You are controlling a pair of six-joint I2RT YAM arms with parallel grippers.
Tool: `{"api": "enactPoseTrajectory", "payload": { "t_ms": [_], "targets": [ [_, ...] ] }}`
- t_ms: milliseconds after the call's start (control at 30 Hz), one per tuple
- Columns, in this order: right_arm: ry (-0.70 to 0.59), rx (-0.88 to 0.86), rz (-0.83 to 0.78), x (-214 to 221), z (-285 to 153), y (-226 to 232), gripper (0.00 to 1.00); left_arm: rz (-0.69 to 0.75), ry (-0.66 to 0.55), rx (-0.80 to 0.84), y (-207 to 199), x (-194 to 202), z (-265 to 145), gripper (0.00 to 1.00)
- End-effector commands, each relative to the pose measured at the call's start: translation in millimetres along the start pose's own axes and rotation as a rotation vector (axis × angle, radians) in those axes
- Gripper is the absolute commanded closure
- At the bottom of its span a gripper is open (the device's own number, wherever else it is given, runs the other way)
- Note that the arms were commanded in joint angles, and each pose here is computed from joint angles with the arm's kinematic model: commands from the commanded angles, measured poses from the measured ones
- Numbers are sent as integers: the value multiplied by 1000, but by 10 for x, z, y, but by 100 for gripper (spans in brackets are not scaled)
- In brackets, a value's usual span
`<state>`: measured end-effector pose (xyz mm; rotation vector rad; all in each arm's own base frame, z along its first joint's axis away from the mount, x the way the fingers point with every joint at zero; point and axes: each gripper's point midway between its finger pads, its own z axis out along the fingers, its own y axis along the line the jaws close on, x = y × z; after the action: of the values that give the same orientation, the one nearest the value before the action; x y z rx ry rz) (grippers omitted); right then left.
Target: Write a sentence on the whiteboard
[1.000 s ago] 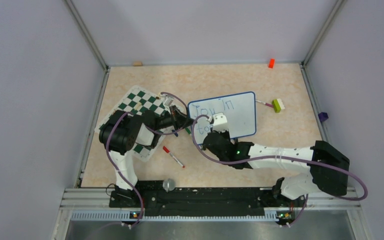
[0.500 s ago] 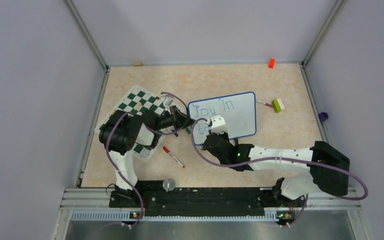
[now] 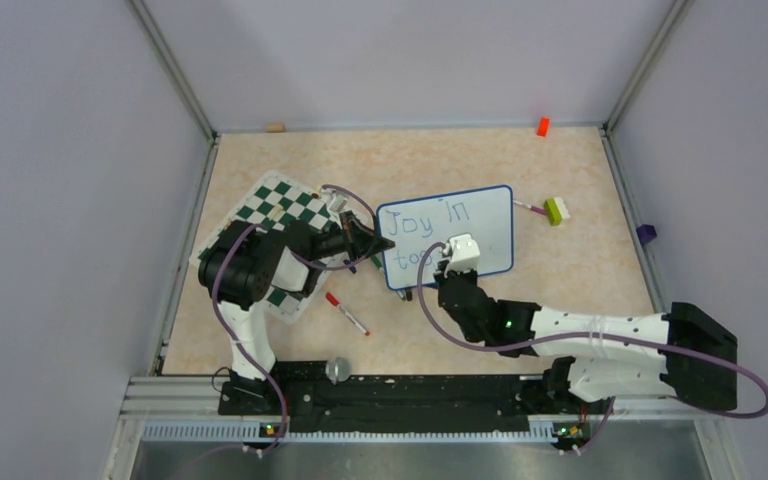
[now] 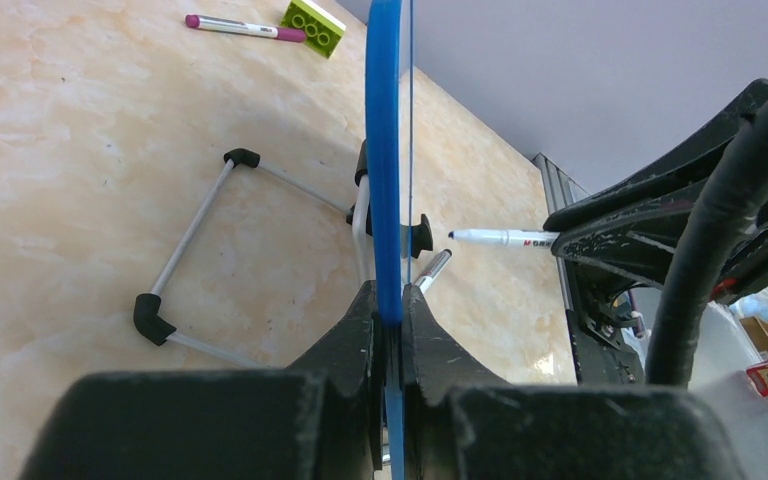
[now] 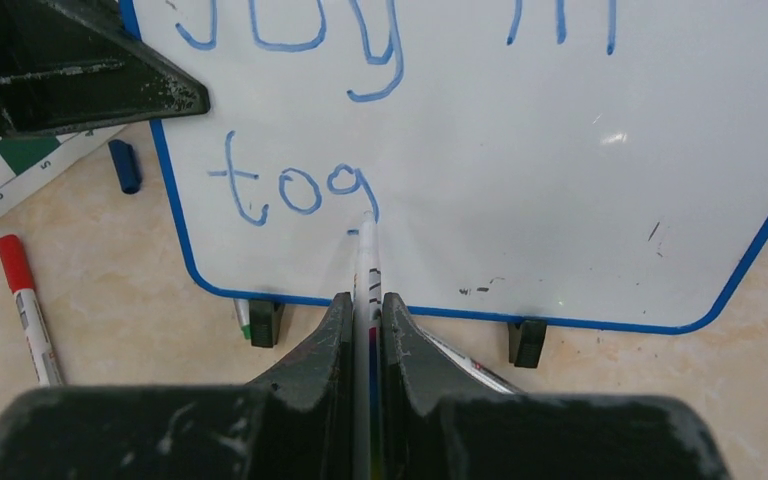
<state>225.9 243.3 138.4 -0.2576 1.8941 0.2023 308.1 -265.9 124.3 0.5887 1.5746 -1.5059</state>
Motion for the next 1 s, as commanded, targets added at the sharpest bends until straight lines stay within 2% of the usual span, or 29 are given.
{"api": "enactPoseTrajectory", "payload": {
  "t_ms": [0,500,800,967],
  "targets": [
    [-86,40,65,-226,-39,-61,100,148,7,47,-26,34,6,100],
    [-181,-20,12,-599,-112,-153,100,155,9,49,-3,36,17,100],
    [-38,-53,-21,-275,15,41,100,157,9,50,-15,36,12,100],
    [-24,-45,-39,-117,112,79,100,151,11,49,-14,46,11,100]
  ]
}}
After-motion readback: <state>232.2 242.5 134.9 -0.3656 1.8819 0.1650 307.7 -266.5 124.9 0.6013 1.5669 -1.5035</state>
